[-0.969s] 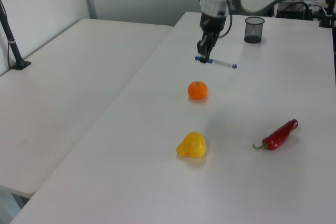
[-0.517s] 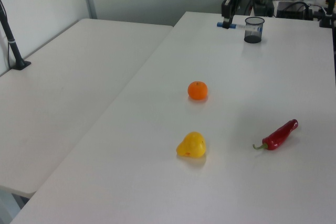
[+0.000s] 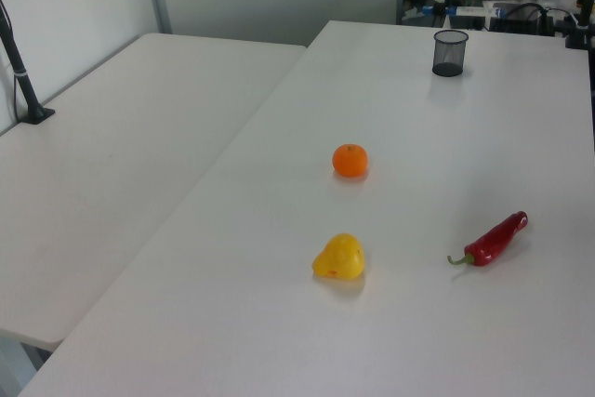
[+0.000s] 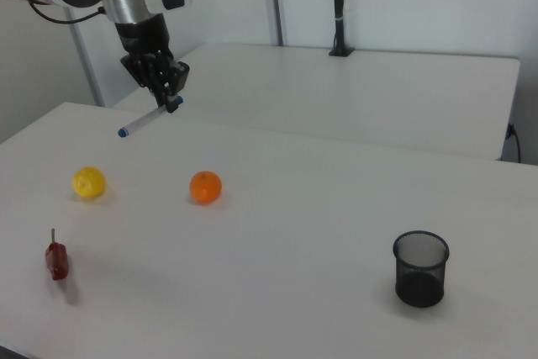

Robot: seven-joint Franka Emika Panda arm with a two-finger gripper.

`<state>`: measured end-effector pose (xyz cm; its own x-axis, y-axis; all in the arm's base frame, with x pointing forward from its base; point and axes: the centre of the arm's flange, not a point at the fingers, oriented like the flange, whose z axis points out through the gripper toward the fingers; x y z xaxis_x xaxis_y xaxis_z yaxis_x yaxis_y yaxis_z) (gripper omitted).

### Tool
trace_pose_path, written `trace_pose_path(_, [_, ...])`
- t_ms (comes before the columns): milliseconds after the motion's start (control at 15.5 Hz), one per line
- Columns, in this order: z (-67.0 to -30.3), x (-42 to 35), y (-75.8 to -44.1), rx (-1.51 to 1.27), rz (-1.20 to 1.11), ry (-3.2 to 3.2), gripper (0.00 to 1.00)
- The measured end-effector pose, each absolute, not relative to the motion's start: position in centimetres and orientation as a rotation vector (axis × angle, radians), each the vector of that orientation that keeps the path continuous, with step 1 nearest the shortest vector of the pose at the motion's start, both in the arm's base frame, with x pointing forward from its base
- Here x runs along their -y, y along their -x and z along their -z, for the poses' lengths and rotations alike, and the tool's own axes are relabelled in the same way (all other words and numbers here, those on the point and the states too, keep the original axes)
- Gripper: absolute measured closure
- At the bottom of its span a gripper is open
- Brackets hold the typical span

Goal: Place marker
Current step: 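Carry the marker over to the black mesh pen cup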

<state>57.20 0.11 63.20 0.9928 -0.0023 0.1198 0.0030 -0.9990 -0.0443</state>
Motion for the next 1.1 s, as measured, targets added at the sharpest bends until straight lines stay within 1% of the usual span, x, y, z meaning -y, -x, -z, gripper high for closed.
trace_pose_path(258, [-63.3,5.0,-57.1,-0.116,0.209,3.095,0.84])
trace_pose_path(581, [-64.2,11.9,-57.7,-0.287,0.45,3.091,0.84])
trace_pose_path(840, [-62.1,17.0,-59.0,-0.401,0.625,3.112,0.84])
trace_pose_path(1098, [-59.0,22.7,-60.7,-0.528,0.85,3.113,0.84])
